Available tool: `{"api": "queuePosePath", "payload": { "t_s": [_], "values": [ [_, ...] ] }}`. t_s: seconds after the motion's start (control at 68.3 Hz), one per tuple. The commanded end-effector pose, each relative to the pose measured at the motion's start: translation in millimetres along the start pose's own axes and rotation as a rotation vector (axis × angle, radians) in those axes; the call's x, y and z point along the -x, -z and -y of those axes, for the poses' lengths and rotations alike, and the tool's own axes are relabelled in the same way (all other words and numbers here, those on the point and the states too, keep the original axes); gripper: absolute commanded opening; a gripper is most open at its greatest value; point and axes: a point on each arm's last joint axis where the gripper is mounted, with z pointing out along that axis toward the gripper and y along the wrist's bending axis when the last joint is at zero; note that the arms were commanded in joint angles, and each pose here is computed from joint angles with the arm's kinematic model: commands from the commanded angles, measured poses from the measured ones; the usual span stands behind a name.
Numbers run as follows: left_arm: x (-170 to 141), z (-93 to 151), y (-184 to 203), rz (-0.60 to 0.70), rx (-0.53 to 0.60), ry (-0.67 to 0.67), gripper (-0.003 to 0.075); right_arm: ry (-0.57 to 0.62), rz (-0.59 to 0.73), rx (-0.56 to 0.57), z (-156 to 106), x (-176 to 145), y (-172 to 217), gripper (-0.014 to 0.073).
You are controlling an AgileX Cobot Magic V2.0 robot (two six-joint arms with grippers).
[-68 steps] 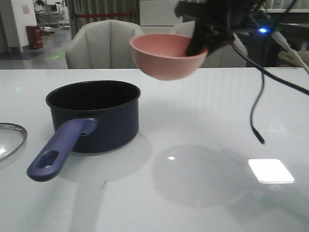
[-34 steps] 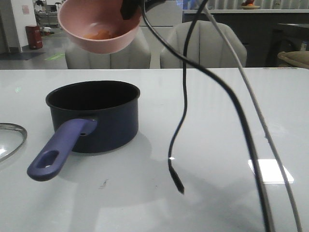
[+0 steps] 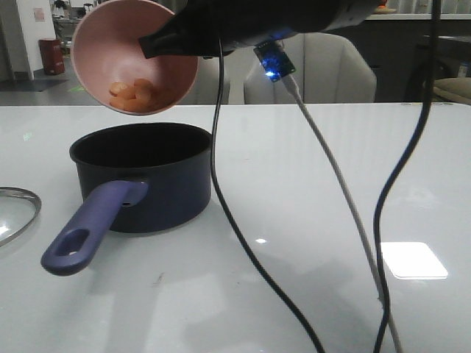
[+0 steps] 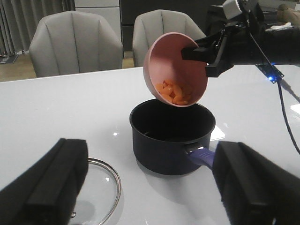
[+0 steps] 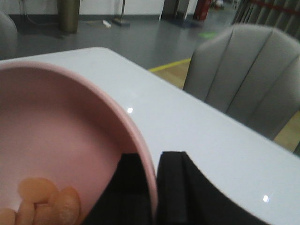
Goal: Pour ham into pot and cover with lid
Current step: 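Tilt the bowl to pour the ham slices into the pot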
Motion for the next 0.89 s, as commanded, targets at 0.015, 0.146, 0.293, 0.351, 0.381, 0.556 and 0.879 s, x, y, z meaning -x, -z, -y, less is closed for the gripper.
{"api": "queuePosePath", "payload": {
  "t_s": [0.015,0.146,0.293,0.351,0.381,0.556,0.879],
  "values": [
    [15.3,0.4,2.5,0.095,-0.007,0.006,0.0572,0.099,0.322,-0.091,9.4,48.6,16.2,0.0133],
    [15.3,0.4,2.5,0.095,-0.007,0.006,0.0572,0.275,0.407,-0.165,3.0,44.6,17.2,0.0133],
    [15.3,0.4,2.5,0.095,-0.007,0.006,0.0572,0.504,0.443,-0.211,-15.4,38.2,13.3,0.0133],
    [15.3,0.4,2.5,0.095,-0.007,0.006,0.0572,0.588,0.452,-0.23,-21.8,34.3,11.3,0.0133],
    [15.3,0.4,2.5,0.095,-0.007,0.006,0.0572,0.633,0.462,-0.249,-23.9,32.5,10.3,0.0133],
    [15.3,0.4,2.5,0.095,-0.007,0.006,0.0572,0.789,0.521,-0.367,-26.3,17.5,7.6,0.0133],
    [15.3,0.4,2.5,0.095,-0.007,0.006,0.0572,0.648,0.505,-0.384,-23.7,4.6,4.3,0.0133]
  ]
}}
